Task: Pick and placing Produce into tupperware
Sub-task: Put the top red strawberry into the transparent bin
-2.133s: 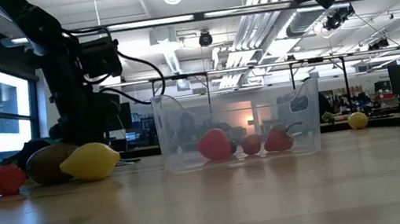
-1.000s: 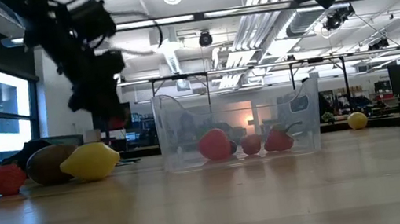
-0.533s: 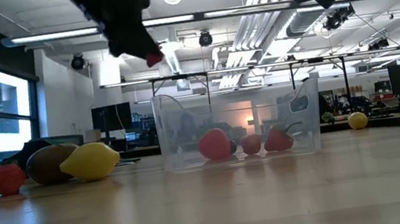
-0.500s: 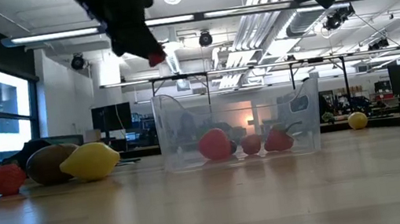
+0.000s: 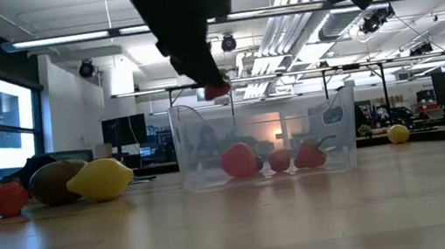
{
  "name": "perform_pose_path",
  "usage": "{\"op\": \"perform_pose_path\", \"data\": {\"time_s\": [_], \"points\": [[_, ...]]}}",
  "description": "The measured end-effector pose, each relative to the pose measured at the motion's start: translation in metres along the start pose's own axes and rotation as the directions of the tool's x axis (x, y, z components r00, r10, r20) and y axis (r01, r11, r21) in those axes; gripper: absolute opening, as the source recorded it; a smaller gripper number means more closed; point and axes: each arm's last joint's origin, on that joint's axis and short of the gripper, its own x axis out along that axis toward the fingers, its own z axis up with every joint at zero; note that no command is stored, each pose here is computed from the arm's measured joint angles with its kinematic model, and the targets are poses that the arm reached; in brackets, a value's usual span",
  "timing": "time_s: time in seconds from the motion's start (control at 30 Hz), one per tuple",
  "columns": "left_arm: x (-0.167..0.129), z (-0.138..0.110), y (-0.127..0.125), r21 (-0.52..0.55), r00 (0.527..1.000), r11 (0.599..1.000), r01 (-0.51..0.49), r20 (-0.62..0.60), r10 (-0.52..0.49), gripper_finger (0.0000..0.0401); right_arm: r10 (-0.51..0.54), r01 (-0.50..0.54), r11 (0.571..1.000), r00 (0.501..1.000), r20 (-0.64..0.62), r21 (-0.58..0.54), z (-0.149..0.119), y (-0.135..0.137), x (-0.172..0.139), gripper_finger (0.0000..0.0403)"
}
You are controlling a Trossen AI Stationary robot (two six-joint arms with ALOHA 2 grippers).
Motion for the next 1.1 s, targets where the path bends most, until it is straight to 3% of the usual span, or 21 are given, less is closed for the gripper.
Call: {"op": "perform_pose_path", "data": {"time_s": [0.2,0.57,1.1], "points": [[0.029,0.002,-0.011,0.021,0.997,1.000,0.022,-0.070,-0.021,0.0133,0.000,0.000,1.000,1.000,0.000,0.000,0.000,0.000,0.000,0.0062],[0.056,0.006,-0.016,0.047,0.997,0.998,0.031,-0.077,-0.027,0.0133,0.000,0.000,1.000,1.000,-0.003,0.000,0.000,0.000,0.000,0.0062],[0.056,0.003,-0.012,0.067,0.989,0.992,-0.104,-0.097,0.111,0.0147,0.000,0.000,1.000,1.000,-0.007,0.001,-0.001,0.000,0.000,0.0062]]}}
